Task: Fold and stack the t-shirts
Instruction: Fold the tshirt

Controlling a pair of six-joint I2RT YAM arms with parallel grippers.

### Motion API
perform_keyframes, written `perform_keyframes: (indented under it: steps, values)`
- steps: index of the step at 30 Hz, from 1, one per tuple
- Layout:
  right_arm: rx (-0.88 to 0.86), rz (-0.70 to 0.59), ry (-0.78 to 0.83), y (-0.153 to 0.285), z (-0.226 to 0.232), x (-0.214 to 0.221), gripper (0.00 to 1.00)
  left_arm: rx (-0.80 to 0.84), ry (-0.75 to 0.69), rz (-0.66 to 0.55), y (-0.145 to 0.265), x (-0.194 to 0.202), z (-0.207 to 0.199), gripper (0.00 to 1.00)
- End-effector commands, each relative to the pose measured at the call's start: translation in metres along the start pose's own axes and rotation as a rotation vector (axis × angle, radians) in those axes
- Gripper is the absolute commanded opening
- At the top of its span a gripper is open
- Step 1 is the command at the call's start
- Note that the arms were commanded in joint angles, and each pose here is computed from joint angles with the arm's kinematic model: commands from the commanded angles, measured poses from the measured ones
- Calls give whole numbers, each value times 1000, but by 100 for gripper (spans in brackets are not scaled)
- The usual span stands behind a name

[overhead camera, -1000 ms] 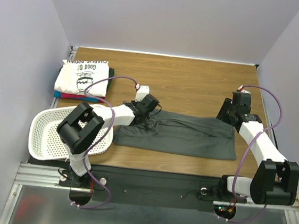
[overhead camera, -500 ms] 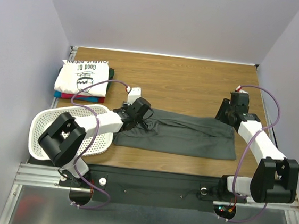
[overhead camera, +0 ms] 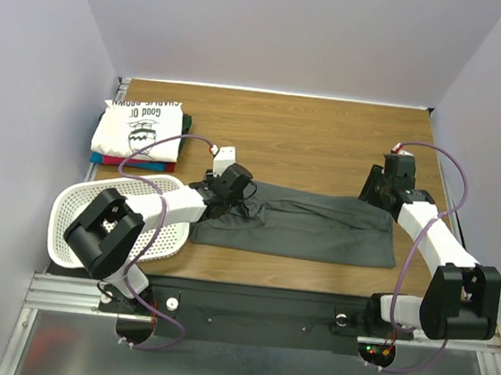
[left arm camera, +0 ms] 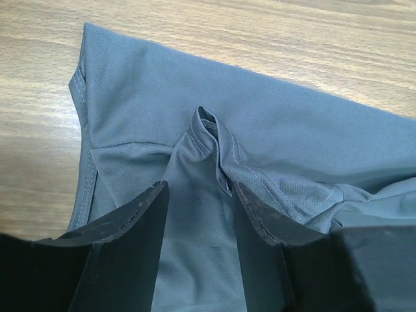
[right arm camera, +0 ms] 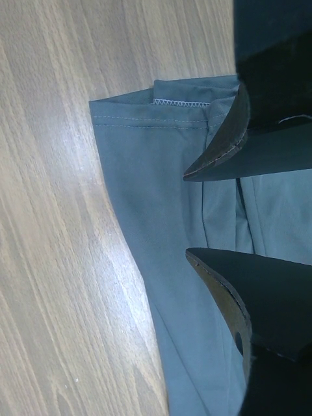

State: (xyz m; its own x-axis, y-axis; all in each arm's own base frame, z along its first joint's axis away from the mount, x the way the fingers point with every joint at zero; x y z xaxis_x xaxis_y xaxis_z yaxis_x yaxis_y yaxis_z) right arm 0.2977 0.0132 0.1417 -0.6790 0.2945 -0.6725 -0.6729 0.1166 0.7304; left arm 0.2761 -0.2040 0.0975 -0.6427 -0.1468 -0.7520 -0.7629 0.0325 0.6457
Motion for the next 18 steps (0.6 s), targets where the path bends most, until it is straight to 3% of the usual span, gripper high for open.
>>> perform_keyframes:
  steps: [1, 14, 17, 18]
  values:
    - [-7, -53, 13, 1, 5, -12, 51, -21, 14, -46, -2, -12, 0, 55]
    - [-3, -45, 22, 0, 6, -10, 51, -31, -2, -38, -19, -12, -10, 50]
    - [0, -43, 20, -1, 5, -9, 51, -30, -6, -37, -21, -12, -11, 46]
    - [-2, -42, 21, -1, 6, -9, 51, -32, -6, -39, -22, -13, -11, 38]
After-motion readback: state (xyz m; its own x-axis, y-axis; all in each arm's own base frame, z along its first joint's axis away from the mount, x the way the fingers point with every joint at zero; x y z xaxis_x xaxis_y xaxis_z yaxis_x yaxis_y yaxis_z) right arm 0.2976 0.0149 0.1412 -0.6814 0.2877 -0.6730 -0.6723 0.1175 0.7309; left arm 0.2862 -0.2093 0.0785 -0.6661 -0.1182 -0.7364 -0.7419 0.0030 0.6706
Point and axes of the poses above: each gripper's point midway between its finger pads, its own y axis back along the fingers, its own z axis along the line the jaws close on, x = y × z, the point moved 5 cm from there along y, back along the fingers, and after that the axes turned 1 degree about -y, right-handed, at the moved point
